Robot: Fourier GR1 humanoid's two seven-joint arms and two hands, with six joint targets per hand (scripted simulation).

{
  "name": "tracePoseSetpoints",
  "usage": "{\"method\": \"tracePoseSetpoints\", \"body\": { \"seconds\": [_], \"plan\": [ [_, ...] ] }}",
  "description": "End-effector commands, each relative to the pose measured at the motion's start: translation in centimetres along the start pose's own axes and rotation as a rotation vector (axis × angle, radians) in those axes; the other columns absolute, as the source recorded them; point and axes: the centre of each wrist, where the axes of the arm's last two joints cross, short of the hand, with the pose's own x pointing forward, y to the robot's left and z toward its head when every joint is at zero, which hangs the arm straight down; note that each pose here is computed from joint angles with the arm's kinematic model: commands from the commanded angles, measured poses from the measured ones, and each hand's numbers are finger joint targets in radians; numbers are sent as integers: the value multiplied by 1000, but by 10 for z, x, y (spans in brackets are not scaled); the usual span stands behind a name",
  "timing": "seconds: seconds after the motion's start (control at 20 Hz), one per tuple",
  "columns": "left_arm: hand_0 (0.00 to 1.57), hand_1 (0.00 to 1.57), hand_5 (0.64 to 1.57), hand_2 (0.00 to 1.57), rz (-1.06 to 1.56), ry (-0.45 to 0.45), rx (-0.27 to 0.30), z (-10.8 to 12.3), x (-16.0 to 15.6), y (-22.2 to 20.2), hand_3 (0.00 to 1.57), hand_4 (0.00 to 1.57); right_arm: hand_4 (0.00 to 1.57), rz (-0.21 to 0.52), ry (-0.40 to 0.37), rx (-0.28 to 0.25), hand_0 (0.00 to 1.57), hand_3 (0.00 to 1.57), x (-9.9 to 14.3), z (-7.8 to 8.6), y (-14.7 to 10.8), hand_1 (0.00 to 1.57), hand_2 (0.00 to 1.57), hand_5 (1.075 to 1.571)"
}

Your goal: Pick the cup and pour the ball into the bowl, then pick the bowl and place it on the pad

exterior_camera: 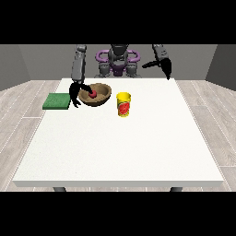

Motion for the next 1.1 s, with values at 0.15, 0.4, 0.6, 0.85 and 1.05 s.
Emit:
{"method": "tracePoseSetpoints", "body": {
  "seconds": [0.15,0.4,0.6,0.85,1.05],
  "plan": [
    [0,0,1531,0,3,-47,-54,-11,13,-7,0,655,938,453,165,-145,1571,1562,-25,29,-31,1571,1571,1558],
    [0,0,1436,0,39,65,-27,3,-16,2,0,934,892,517,248,-186,1571,1179,7,-1,-17,1571,1571,1567],
    [0,0,1422,0,23,196,67,49,-64,35,0,978,823,549,346,-112,1571,973,31,-19,12,1571,1571,1561],
    [0,0,1404,0,24,420,109,77,-86,35,0,1005,807,589,462,-27,1571,891,71,-43,42,1571,1571,1567],
    [0,0,1410,0,30,280,113,61,-69,65,0,999,794,507,397,-68,1571,771,112,-64,10,1571,1571,1570]
  ]
}}
